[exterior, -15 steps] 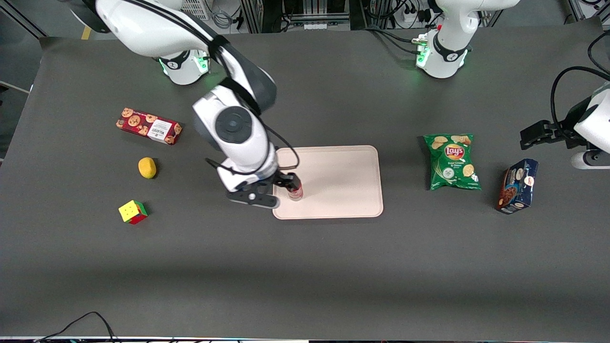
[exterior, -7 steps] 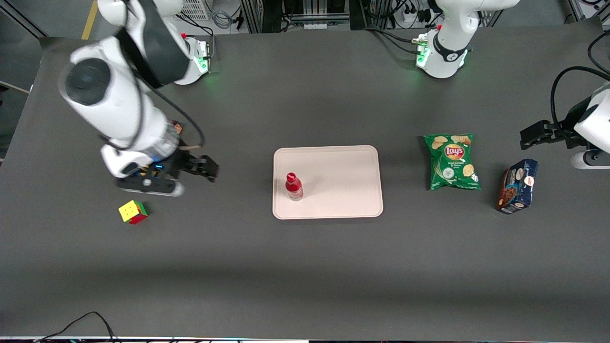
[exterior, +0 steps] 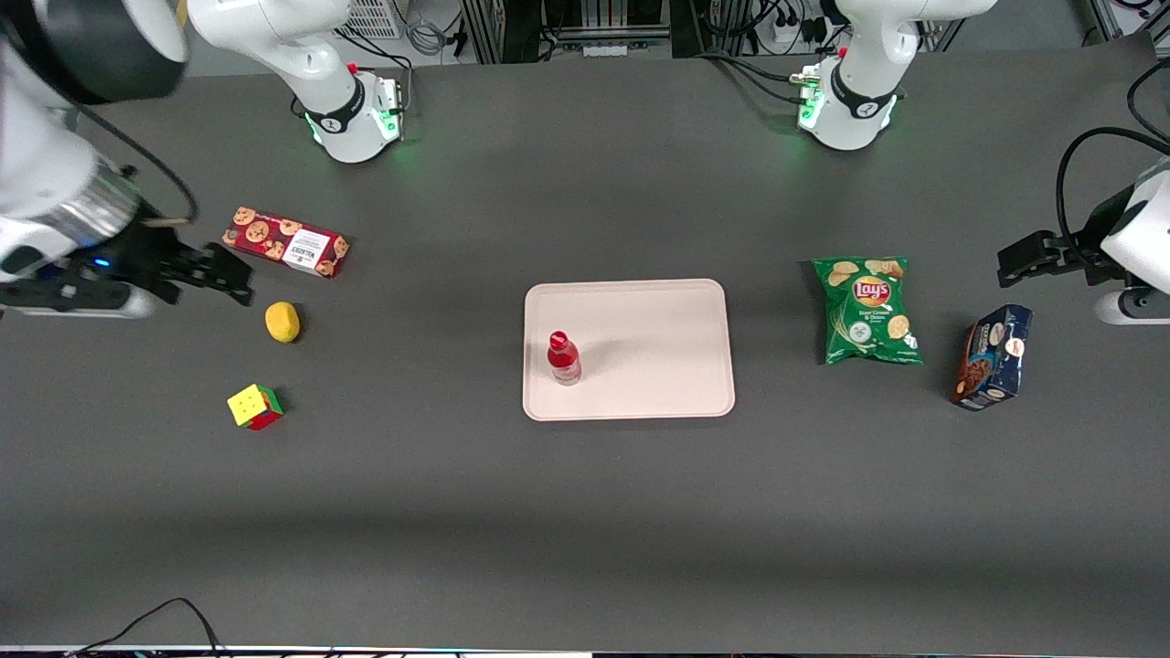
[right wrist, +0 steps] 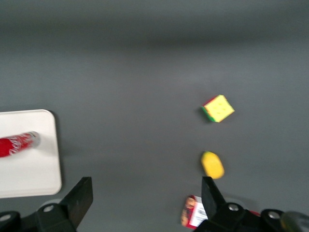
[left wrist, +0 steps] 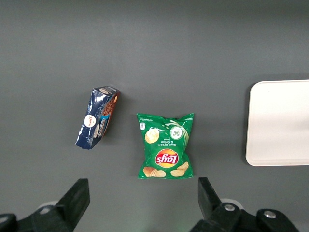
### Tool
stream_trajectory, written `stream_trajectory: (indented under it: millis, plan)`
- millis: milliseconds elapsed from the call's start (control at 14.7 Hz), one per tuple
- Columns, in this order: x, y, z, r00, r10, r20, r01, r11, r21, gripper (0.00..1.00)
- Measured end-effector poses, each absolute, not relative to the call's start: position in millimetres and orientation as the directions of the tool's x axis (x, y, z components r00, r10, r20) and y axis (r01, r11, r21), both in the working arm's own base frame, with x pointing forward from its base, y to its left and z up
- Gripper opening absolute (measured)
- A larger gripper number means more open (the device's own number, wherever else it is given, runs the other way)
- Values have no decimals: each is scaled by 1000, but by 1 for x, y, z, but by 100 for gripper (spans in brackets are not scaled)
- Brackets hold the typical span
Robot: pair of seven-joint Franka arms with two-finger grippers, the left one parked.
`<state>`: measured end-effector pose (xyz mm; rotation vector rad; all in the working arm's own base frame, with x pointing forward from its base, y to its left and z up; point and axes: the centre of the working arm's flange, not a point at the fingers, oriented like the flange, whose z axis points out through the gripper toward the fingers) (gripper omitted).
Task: Place coke bottle on tray
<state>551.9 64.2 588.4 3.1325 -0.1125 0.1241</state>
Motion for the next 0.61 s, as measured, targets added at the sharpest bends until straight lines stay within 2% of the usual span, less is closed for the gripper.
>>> stream_trajectory:
  millis: [273,614]
  plan:
    - [532,-6,613,995,-56,82,-55,-998,-9,100]
    - [533,-4,599,998,-41,56,-41,-999,-7,100]
